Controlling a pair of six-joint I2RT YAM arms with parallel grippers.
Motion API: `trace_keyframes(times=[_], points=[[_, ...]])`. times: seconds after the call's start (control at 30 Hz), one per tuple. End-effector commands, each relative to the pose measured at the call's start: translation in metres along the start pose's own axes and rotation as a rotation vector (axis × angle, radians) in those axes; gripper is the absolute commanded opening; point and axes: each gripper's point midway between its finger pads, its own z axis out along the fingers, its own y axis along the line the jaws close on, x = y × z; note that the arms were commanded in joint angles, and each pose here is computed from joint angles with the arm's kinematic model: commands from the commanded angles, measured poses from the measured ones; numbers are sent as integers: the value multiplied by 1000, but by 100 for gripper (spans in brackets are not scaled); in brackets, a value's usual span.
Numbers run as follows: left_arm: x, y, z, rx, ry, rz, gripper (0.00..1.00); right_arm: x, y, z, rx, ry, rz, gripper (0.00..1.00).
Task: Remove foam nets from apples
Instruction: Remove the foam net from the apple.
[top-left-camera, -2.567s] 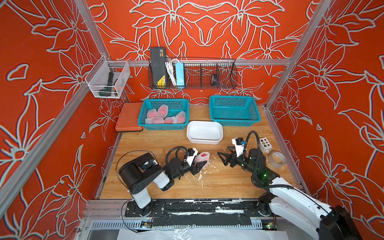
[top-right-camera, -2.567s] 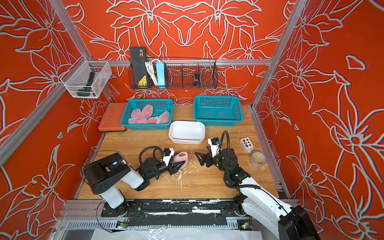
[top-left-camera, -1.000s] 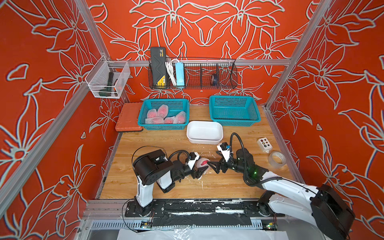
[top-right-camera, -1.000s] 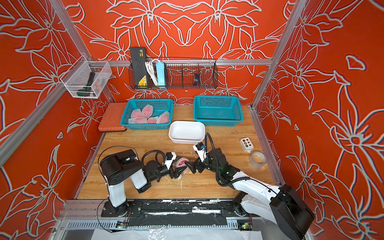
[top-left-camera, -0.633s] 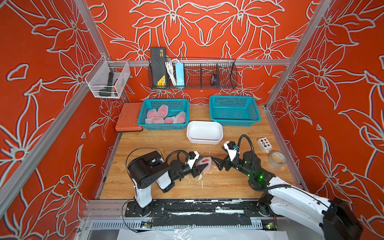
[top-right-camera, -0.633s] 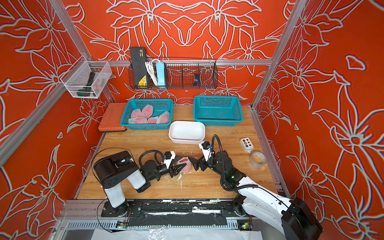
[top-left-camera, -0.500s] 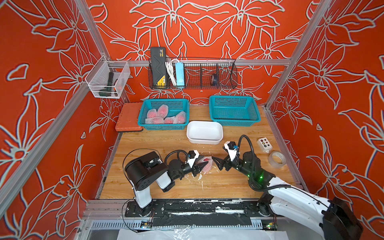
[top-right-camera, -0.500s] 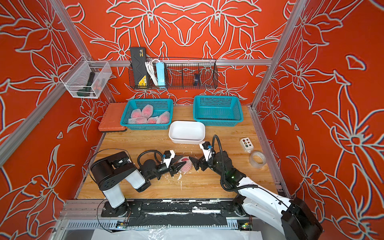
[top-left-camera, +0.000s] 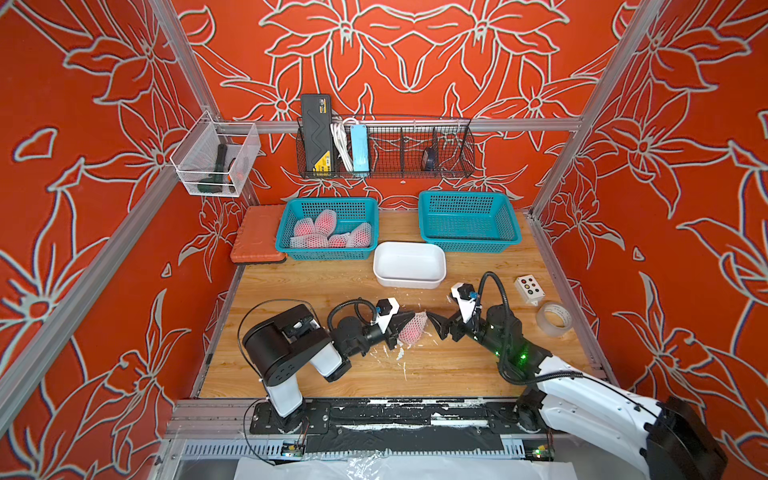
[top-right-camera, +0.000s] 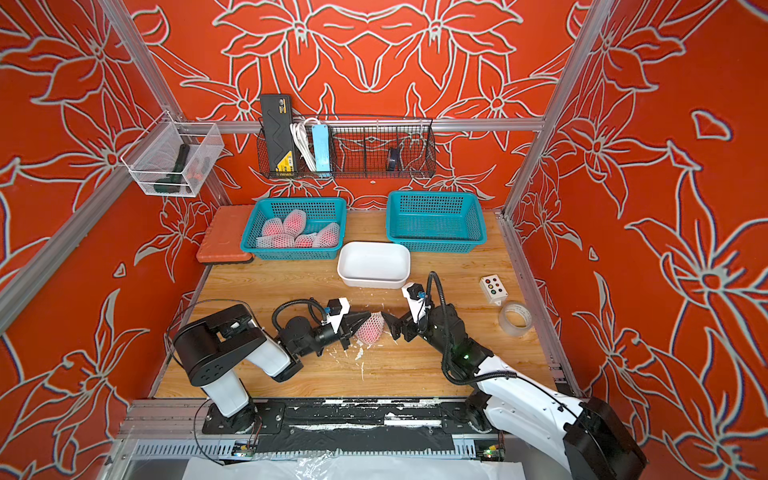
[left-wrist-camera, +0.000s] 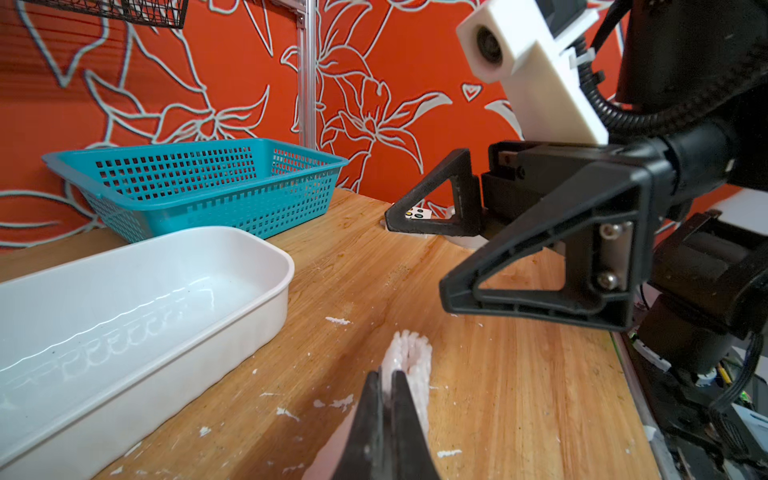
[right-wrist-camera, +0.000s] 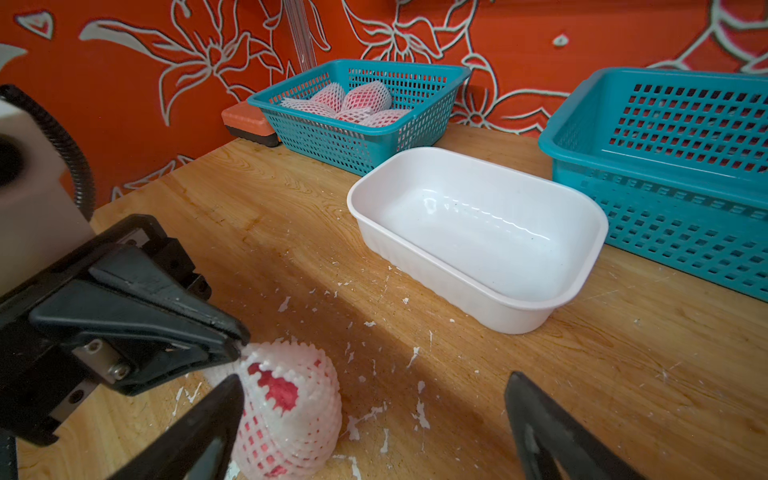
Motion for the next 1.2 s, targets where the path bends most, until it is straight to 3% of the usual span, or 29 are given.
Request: trace_keyframes(times=[0.0,0.53,0.9,1.03,1.17], points=[[-23,-3,4,18,-56,42,0,1,-5,-3,29,-16,-12,98],[-71,31,30,-31,-118,65,0,1,-12,-6,75,-31,-7,98],[-28,31,32,3,-101,-8,0,0,-19,-11,112,-38,-6,98],[-27,33,27,-14,-118,-14,0,1,-18,-10,110,-34,-6,98],[-49,28,21,-9,-165,0,0,1,-19,-11,115,-38,-7,98]])
